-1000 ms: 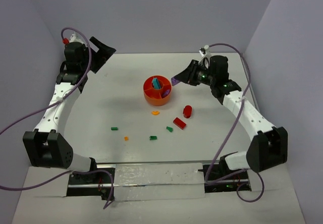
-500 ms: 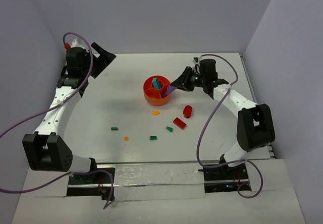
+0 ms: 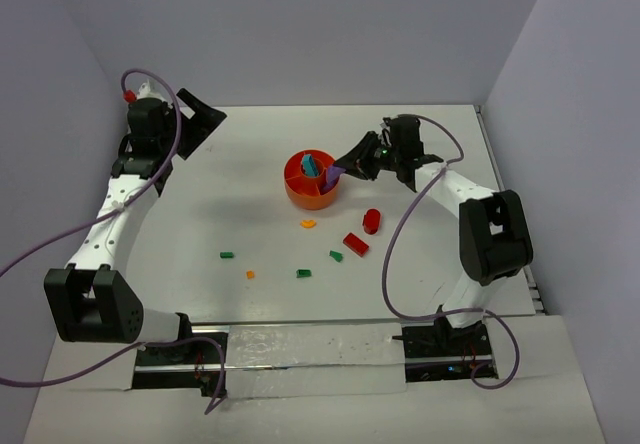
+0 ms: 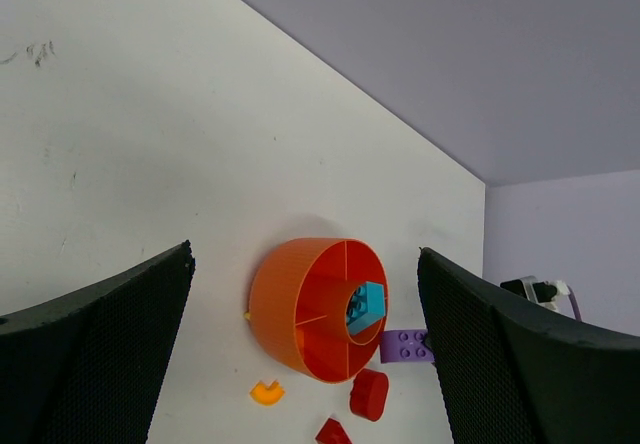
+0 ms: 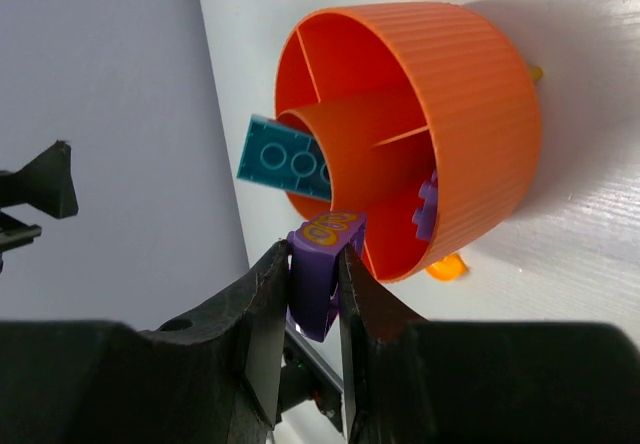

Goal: Sort the legos into containers by color

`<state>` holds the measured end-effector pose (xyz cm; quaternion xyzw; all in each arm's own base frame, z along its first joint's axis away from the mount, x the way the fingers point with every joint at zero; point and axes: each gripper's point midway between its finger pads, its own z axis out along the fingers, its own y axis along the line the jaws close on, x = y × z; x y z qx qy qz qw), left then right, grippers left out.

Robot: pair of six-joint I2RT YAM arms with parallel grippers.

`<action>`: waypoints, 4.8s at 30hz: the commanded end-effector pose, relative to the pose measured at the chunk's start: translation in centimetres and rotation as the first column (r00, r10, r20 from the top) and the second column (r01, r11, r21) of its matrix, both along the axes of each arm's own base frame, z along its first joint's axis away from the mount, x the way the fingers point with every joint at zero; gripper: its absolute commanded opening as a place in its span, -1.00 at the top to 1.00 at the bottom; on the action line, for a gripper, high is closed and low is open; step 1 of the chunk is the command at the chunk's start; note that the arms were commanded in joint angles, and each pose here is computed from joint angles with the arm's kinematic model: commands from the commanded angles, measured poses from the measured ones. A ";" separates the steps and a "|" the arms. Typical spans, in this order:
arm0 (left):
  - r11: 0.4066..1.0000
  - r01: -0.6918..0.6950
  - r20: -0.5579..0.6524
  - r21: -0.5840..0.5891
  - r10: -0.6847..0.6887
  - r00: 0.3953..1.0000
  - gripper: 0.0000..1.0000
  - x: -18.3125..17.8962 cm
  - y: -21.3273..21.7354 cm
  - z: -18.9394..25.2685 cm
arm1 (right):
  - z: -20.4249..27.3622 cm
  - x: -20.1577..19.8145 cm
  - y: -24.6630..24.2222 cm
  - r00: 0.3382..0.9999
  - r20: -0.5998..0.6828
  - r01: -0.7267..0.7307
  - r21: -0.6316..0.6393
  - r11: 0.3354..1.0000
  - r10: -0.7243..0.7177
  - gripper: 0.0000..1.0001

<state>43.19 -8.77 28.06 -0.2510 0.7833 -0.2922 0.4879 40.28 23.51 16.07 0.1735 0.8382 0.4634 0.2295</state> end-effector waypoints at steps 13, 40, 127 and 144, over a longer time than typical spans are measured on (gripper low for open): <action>1.000 -0.009 0.074 -0.012 0.010 0.997 -0.97 0.0 0.8 2.2 | 0.5 2.6 0.8 0.999 -0.012 0.039 0.028 0.999 -0.039 0.52; 0.999 -0.017 0.136 0.047 0.011 0.991 -0.97 0.0 1.6 2.6 | 5.8 1.5 -0.2 0.980 0.184 -0.056 -0.095 0.994 0.073 -0.42; 0.846 0.115 0.173 0.521 -0.236 0.956 -0.91 -3.4 0.3 -1.2 | -14.3 -13.6 -3.3 0.464 -0.380 -0.602 -0.798 -0.030 0.800 -0.15; 0.848 0.077 0.297 0.524 -0.267 0.917 -0.92 -3.6 -0.2 1.3 | 0.9 -9.1 0.6 0.610 0.203 -0.390 -0.764 0.513 0.766 1.00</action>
